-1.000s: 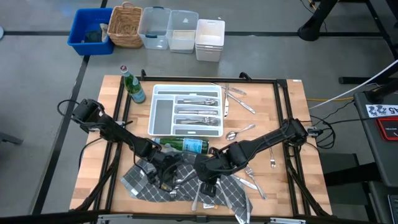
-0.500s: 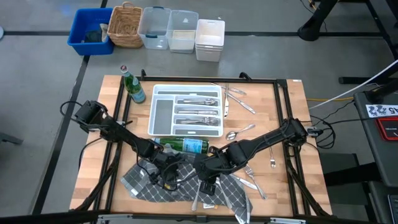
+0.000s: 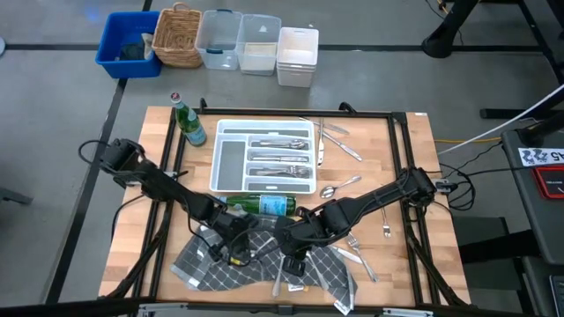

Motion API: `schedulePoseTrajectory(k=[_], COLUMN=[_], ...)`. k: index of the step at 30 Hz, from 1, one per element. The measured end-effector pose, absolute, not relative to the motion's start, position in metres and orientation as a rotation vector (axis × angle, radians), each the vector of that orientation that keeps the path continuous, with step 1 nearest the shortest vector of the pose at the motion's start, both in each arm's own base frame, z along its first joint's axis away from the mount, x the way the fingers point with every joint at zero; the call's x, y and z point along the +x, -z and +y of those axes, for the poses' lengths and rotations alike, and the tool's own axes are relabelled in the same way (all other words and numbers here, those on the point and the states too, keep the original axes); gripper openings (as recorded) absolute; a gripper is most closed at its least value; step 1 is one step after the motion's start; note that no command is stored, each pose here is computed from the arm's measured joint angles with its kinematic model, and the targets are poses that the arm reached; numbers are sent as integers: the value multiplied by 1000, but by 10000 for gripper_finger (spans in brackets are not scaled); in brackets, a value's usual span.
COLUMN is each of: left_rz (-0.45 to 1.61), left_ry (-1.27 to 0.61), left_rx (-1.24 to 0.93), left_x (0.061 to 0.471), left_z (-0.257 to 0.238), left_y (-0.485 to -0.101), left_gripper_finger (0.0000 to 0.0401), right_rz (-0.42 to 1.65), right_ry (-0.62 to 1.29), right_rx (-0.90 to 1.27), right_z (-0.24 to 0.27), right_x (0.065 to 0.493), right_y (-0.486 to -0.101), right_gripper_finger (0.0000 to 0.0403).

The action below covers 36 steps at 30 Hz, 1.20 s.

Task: Sort silverware
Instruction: Put the silver fork into the silverware tray

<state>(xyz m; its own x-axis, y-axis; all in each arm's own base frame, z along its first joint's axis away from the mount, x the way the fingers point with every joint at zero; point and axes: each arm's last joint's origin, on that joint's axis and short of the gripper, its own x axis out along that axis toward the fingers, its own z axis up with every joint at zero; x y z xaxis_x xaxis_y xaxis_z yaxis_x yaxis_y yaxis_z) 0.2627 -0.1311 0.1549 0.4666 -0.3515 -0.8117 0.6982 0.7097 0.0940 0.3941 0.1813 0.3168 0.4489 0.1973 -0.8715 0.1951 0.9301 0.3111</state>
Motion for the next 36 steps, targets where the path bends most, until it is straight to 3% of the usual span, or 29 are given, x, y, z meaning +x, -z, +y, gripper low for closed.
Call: schedulePoseTrajectory(k=[12, 21, 36], left_rz=[848, 904, 941], left_ry=[637, 694, 593], left_rx=[346, 204, 334], left_x=[247, 241, 246], left_z=[-124, -126, -124], left_y=[-187, -190, -177], left_gripper_finger=[4, 6, 24], right_rz=[1114, 1117, 1110], right_ry=[-3, -2, 4], right_rx=[392, 391, 387], right_z=[181, 181, 181], right_x=[394, 394, 394], right_y=[-317, -317, -317], right_gripper_finger=[97, 97, 97])
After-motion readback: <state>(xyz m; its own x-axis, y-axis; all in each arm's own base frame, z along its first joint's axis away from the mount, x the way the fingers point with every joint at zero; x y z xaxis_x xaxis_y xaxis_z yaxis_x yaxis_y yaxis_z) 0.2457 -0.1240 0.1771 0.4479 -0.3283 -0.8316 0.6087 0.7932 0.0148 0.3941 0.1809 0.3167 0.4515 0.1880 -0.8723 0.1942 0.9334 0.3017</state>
